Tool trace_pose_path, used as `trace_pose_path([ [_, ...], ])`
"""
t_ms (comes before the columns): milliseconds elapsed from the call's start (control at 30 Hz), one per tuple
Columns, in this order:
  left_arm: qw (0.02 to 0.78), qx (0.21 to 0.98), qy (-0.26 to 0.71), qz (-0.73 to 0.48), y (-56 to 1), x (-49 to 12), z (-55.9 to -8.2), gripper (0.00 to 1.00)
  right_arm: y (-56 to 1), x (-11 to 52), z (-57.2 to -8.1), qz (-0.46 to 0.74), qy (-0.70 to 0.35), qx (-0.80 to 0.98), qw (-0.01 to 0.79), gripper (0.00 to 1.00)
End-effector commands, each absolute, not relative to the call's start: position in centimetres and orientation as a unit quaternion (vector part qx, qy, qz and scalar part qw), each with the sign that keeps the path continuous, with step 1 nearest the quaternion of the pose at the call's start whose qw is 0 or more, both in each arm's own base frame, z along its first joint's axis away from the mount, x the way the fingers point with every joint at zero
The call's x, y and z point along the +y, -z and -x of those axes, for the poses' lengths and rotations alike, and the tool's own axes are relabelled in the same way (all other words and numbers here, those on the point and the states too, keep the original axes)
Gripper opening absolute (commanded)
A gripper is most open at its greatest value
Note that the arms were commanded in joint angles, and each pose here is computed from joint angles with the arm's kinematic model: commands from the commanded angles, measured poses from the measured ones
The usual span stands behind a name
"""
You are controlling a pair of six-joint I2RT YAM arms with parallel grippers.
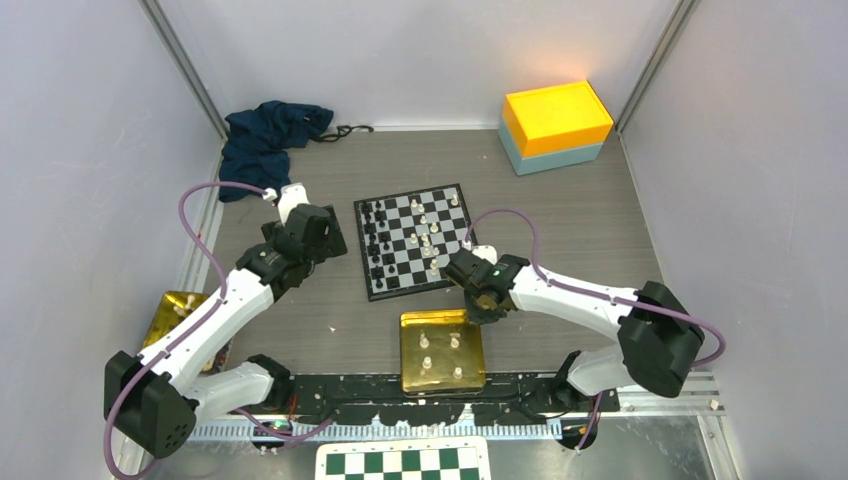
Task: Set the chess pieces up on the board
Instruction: Pick up the storage box at the center of the board.
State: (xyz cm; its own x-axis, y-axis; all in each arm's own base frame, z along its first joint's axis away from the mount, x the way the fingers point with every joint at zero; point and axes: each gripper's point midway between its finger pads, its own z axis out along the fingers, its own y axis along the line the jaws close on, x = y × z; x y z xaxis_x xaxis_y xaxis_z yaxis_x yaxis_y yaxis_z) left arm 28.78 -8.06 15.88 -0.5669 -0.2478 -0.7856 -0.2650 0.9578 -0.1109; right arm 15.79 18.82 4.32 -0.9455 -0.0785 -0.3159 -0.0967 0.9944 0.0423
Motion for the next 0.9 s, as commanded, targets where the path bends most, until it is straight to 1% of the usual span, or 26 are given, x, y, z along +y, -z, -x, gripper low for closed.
trace_pose_path([
  [0,0.462,0.873,-0.007,0.159,-17.6,-7.6,-29.1,1.00,-8.6,19.2,-16.6,0.044,-0.047,0.979,0.194,0.01],
  [167,0.463,0.872,-0.007,0.160,-17.8,-7.7,-29.3,1.00,-12.4,19.3,-17.6,0.038,-0.052,0.972,0.225,0.01],
  [400,0.464,0.871,-0.007,0.160,-18.0,-7.6,-29.2,1.00,-16.7,17.7,-19.8,0.017,-0.018,0.961,0.275,0.01],
  [567,0.464,0.872,-0.008,0.158,-18.1,-7.5,-29.1,1.00,-18.6,15.0,-22.4,-0.040,0.004,0.953,0.299,0.01],
  [867,0.466,0.871,-0.009,0.154,-18.4,-7.3,-28.6,1.00,-19.8,8.9,-27.2,-0.160,0.028,0.936,0.313,0.01],
])
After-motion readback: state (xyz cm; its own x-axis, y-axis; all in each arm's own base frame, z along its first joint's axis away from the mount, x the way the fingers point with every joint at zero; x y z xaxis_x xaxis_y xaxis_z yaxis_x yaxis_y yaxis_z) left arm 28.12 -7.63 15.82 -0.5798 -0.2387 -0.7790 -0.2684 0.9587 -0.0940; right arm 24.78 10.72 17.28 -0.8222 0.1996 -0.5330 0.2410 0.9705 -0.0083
